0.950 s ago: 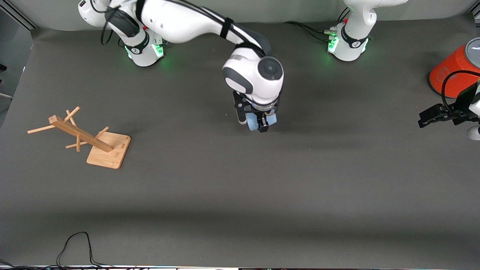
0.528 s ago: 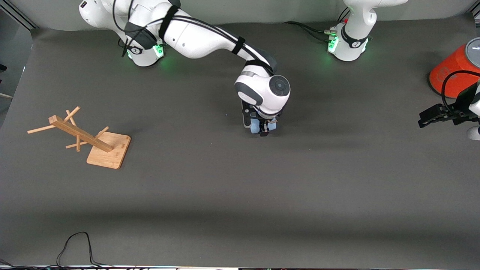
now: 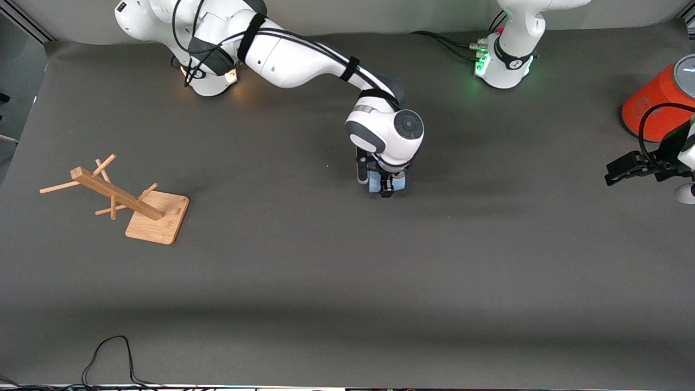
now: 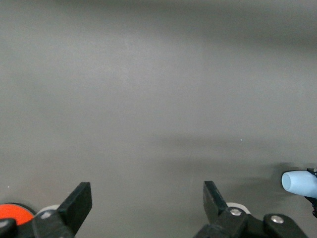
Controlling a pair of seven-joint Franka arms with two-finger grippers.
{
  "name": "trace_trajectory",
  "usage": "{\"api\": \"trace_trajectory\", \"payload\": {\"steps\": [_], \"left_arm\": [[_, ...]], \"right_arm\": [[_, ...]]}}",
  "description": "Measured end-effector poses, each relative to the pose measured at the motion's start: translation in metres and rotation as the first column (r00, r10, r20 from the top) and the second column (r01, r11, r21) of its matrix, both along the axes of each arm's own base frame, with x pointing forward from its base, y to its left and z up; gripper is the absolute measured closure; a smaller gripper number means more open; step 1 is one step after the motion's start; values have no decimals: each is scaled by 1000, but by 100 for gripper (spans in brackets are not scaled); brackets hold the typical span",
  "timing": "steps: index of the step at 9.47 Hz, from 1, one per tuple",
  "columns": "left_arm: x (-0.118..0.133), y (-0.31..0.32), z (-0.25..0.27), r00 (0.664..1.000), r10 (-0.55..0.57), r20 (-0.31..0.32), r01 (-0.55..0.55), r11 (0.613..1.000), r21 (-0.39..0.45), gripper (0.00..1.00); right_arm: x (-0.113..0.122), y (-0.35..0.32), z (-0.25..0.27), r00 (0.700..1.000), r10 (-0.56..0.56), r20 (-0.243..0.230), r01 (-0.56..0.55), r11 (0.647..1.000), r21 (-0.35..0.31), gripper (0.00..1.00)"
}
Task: Rotate and upright cup with both arms
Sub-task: 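Lower the cup onto its side and open the right gripper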
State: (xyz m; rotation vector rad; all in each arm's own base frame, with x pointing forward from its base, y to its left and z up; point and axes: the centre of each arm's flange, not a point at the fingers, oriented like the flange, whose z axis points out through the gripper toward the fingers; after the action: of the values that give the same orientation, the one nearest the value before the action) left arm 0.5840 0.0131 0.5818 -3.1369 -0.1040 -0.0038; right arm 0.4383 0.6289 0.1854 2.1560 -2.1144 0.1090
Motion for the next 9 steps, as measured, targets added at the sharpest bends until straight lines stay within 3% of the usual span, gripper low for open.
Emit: {"api": "trace_trajectory", "payload": {"steps": [1, 4, 5, 7, 9], "left_arm": [[1, 0, -1, 1000, 0, -2, 0, 1000, 0, 0], [4, 3, -12, 1000, 4, -22, -4, 1000, 0, 0], [4, 3, -12, 1000, 4, -23, -4, 1000, 0, 0], [4, 2, -12, 1000, 3, -24, -3, 1000, 0, 0], [8, 2, -21, 999, 1, -40, -1, 1000, 0, 0]], "right_arm": [[-1, 1, 0, 1000, 0, 2, 0, 1000, 1, 18], [4, 2, 6, 1000, -7, 10, 7, 1000, 14, 0], [9, 2, 22, 1000, -17, 15, 17, 1000, 25, 0], [21, -4, 79, 999, -27, -21, 28, 997, 71, 0], [38, -33, 162, 997, 36, -64, -26, 989, 142, 0]]}}
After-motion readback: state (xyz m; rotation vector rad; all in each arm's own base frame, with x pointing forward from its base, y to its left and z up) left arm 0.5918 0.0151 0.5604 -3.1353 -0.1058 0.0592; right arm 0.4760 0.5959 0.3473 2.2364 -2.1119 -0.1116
